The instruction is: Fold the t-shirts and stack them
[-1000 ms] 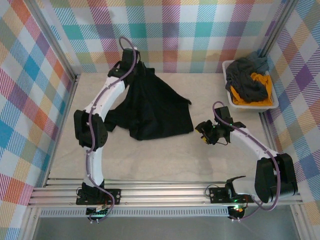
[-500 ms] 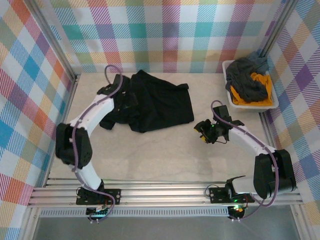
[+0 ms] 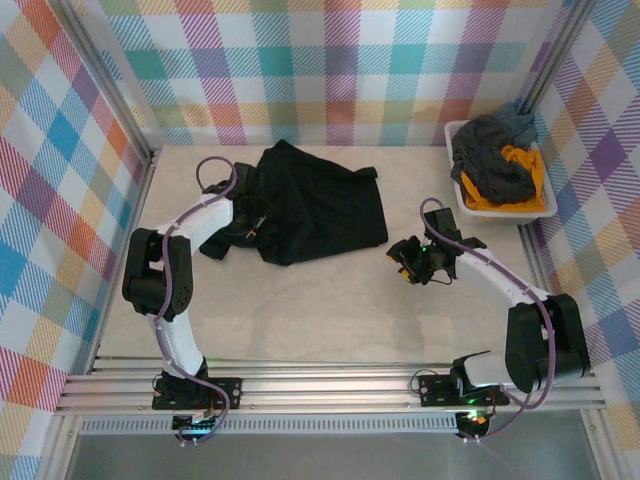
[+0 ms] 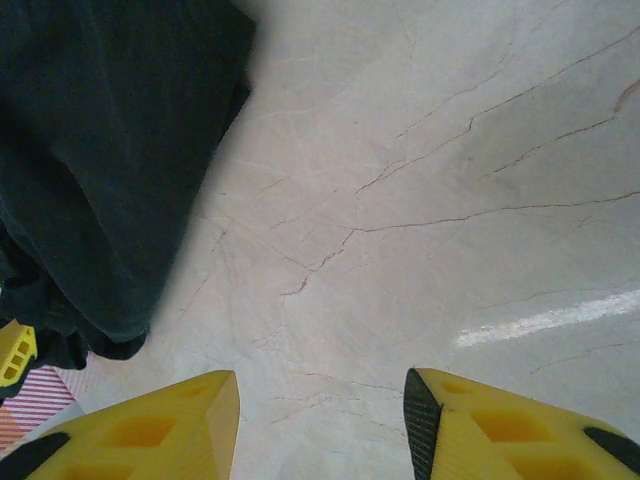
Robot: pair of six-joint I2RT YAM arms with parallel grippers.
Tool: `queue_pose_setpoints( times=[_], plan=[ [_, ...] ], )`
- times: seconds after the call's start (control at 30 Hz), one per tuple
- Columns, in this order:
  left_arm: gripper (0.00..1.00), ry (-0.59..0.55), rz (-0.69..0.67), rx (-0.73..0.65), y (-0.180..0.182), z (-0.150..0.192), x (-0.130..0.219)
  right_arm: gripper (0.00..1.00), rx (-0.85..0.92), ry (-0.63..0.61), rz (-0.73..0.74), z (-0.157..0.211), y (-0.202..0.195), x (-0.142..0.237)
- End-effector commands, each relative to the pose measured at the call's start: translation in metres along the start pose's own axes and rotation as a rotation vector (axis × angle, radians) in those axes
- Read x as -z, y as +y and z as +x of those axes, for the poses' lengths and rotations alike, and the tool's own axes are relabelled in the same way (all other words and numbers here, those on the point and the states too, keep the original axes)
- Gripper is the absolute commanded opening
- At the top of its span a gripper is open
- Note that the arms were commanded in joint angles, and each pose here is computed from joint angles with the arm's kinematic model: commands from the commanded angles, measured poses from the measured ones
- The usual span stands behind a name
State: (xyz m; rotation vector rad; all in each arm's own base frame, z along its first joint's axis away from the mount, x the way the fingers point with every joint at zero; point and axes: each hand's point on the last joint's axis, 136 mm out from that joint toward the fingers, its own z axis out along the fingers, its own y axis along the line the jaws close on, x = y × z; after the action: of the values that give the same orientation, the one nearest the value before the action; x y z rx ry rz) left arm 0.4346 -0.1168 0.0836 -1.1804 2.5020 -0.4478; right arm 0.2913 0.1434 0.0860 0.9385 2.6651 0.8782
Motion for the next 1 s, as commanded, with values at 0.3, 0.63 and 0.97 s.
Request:
queue_pose_setpoints(
  times=[0.3,0.63,0.97],
  plan=[
    [0.52,0.018,-0.018,0.035,0.0,0.012,0.004,0.48,0.037,-0.007,-0.032,-0.001,0.011,0.003],
    [0.63,-0.015,0.066,0.245,0.002,0.018,0.015,0.48,0.036,-0.002,-0.039,0.0,0.011,0.003],
    [0.28,0.023,0.106,0.29,-0.02,0.023,-0.012,0.48,0.034,-0.002,-0.037,0.003,0.006,0.004]
  ],
)
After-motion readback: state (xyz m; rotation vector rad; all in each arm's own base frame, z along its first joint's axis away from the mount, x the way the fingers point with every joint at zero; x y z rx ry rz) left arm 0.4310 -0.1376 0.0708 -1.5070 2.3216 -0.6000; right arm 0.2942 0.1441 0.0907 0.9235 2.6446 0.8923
